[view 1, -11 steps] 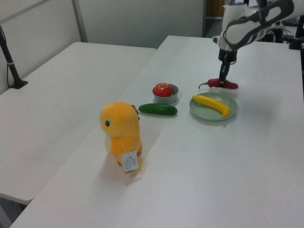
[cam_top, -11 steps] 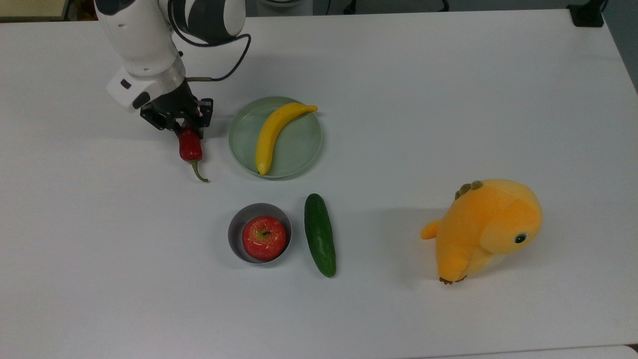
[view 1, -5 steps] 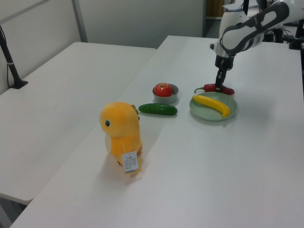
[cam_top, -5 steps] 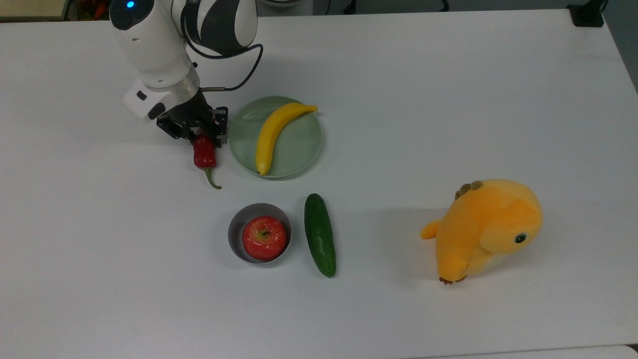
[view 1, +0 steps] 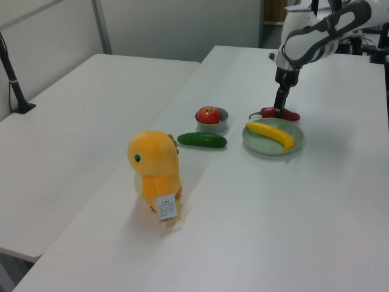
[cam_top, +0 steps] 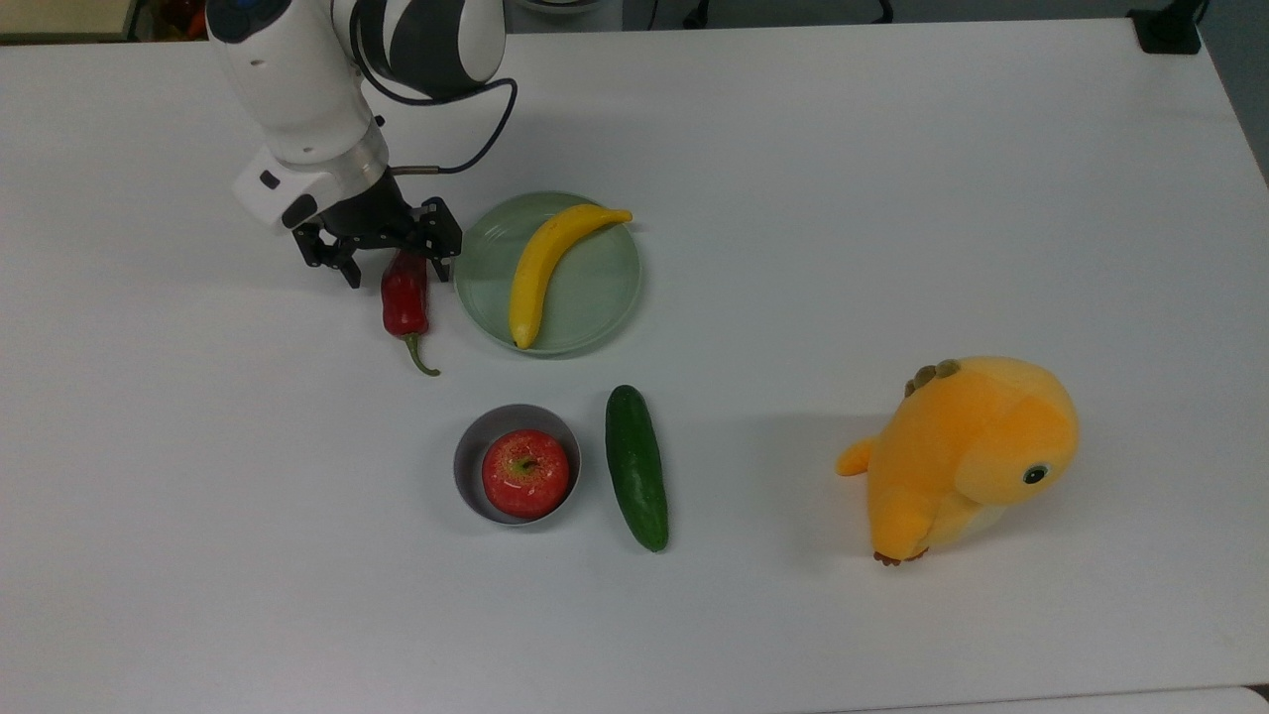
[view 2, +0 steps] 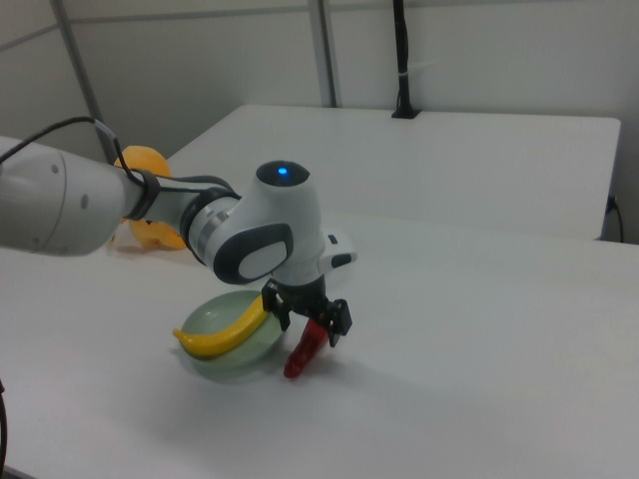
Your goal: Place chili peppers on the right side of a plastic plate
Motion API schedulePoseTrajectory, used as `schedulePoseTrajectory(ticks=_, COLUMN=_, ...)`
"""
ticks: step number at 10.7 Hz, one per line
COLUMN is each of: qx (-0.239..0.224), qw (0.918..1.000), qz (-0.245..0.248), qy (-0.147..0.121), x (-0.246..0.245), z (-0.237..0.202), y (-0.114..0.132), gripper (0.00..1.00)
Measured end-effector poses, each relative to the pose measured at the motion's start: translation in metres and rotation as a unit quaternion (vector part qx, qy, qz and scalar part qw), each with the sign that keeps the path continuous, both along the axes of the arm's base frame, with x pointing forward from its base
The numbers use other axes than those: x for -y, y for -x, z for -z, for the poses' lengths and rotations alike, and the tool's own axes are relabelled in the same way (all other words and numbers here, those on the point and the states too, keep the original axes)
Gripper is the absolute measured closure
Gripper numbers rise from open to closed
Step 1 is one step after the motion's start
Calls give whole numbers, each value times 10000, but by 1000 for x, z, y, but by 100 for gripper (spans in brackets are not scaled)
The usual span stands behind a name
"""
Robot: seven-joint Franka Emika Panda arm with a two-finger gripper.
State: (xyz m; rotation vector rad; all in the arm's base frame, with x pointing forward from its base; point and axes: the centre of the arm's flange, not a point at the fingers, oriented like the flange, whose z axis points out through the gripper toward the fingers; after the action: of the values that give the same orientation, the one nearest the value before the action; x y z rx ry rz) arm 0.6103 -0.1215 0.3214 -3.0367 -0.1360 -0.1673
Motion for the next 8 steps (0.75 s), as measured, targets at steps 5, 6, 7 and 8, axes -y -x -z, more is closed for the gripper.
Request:
schedulePoseTrajectory(ticks=5, qx=308, qw=9986, qz=386, qy=-168, x=7, z=-106, y=9, gripper=0)
schedulePoseTrajectory(ticks=6, qx=218, qw=9982, qz=528, qy=-155, x=8, z=-147, y=17, gripper=0)
schedulePoseTrajectory(ticks=7, qx=85, qw=9976, qz=676, qy=-145, x=8, z=-186, y=29, gripper=0)
schedulePoseTrajectory(ticks=8, qx=-47, qw=9964, qz=821, qy=-199, x=7, z=-213, y=41, gripper=0)
